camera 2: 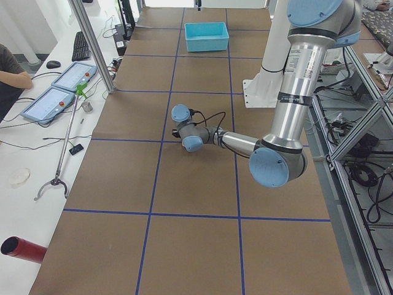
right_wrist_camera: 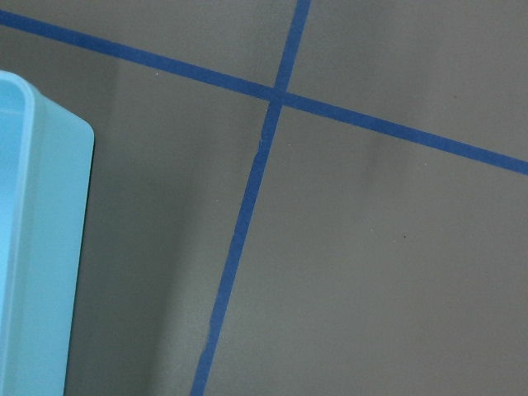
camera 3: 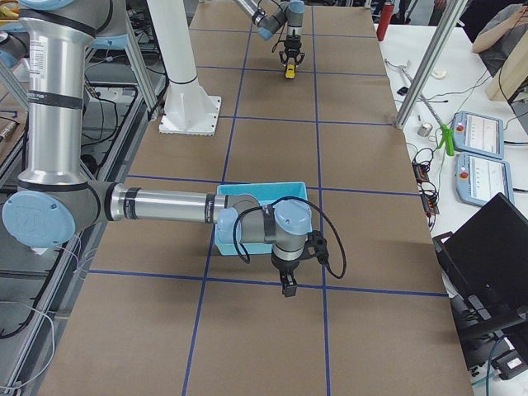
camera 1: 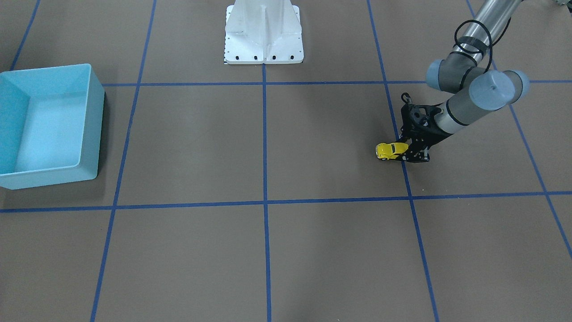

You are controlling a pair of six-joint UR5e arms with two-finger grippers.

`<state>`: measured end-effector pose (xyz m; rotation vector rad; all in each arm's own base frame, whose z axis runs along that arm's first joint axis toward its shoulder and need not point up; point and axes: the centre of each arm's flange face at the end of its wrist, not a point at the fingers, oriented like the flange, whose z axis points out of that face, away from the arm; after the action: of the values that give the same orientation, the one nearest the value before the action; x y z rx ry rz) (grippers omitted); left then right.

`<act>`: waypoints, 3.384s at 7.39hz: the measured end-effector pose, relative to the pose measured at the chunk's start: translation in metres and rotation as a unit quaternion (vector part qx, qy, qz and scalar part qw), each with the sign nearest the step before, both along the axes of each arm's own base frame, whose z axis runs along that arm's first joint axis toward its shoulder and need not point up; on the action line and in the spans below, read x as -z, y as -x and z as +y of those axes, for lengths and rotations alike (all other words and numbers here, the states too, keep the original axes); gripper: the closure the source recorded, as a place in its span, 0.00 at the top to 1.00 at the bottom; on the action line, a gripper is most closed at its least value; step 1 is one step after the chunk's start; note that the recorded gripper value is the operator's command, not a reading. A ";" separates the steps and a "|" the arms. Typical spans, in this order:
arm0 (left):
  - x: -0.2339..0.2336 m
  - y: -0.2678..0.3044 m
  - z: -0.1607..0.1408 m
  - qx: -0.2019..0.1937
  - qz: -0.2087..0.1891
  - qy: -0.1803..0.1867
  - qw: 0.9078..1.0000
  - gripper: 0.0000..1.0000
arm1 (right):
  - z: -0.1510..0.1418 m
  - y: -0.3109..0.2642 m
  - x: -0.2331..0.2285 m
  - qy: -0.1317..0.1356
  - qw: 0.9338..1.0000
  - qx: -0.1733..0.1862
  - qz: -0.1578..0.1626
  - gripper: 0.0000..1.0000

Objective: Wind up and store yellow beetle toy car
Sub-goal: 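Drag the car back toward the robot with the left gripper, then lift the left gripper off the car and retract the left arm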

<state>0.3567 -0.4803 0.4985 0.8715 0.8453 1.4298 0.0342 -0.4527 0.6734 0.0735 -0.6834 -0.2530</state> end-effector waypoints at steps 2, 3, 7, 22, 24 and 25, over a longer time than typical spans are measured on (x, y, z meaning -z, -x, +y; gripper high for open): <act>-0.008 0.008 0.000 0.004 -0.004 0.003 1.000 0.05 | 0.000 0.000 0.000 0.000 1.000 0.000 0.000 1.00; -0.011 0.010 0.000 0.003 -0.006 0.001 1.000 0.05 | 0.000 0.000 0.000 0.000 1.000 0.000 0.000 1.00; -0.019 0.017 -0.001 0.001 -0.009 -0.002 1.000 0.05 | 0.000 0.000 0.000 0.000 1.000 0.000 0.000 1.00; -0.027 0.115 -0.010 0.062 -0.037 0.056 0.996 1.00 | 0.000 0.000 0.000 0.000 1.000 0.000 0.000 1.00; -0.021 0.150 -0.001 0.086 -0.067 0.103 0.989 1.00 | 0.000 0.000 0.000 0.000 1.000 0.000 0.000 1.00; -0.023 0.167 -0.004 0.102 -0.079 0.123 0.984 1.00 | 0.000 0.000 0.000 0.000 1.000 0.000 0.000 1.00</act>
<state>0.1899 -0.4847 0.5211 0.6296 0.7701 1.1692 0.0342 -0.4525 0.6735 0.0736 -0.6834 -0.2531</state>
